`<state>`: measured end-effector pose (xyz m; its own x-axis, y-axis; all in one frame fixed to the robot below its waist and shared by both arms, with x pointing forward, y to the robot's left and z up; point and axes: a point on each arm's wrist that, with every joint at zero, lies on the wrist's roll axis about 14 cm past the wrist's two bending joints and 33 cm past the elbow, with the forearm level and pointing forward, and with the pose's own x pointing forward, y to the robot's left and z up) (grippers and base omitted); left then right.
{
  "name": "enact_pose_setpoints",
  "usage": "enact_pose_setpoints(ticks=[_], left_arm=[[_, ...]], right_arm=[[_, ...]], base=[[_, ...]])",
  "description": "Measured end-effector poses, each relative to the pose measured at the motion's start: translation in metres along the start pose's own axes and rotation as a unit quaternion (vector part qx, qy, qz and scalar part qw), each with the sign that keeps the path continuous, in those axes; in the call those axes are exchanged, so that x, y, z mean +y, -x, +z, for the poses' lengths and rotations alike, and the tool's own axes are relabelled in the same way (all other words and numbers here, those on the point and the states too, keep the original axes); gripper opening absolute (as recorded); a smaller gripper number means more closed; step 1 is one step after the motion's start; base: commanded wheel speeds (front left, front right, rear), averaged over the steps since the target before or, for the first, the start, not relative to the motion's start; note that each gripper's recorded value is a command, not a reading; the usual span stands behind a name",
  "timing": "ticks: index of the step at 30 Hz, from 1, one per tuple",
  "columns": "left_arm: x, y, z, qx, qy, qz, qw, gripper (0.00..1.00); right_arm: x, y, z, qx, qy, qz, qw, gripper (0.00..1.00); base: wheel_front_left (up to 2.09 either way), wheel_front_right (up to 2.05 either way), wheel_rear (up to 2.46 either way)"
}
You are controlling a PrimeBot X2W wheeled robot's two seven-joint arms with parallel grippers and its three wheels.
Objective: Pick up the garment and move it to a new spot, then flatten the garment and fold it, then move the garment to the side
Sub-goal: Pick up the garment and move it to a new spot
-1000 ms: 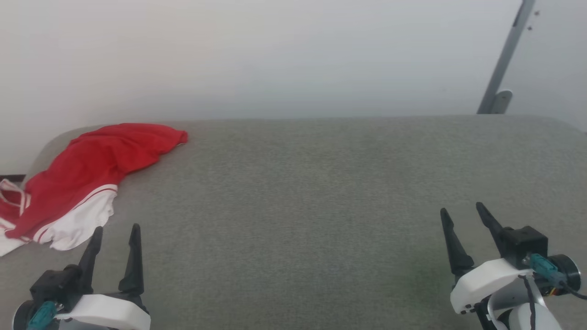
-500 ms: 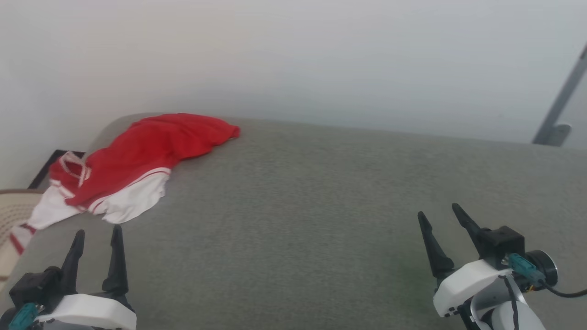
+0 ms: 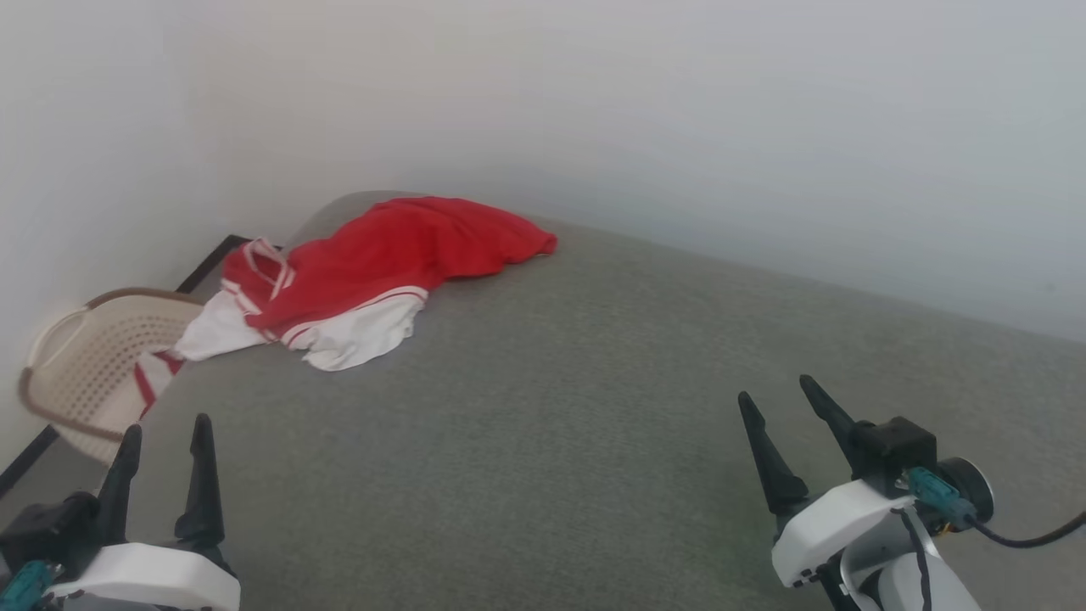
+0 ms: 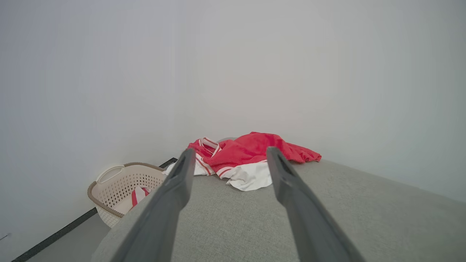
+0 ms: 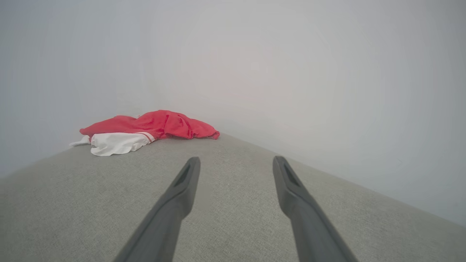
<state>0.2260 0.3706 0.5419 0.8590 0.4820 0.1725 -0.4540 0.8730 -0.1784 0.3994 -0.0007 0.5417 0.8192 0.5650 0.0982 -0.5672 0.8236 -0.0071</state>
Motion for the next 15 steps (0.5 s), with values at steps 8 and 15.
enact_pose_setpoints(ticks=[8,15], left_arm=[[0.018,0.013,0.004,0.001,-0.001,0.028,1.0,1.0],[0.016,0.01,0.001,0.008,0.003,0.031,0.999,1.0]], right_arm=[[0.017,-0.011,-0.002,0.0,-0.004,0.024,1.0,1.0],[0.015,-0.011,-0.005,0.003,-0.006,0.023,1.0,1.0]], base=[[0.0,0.0,0.0],[0.0,0.0,0.0]])
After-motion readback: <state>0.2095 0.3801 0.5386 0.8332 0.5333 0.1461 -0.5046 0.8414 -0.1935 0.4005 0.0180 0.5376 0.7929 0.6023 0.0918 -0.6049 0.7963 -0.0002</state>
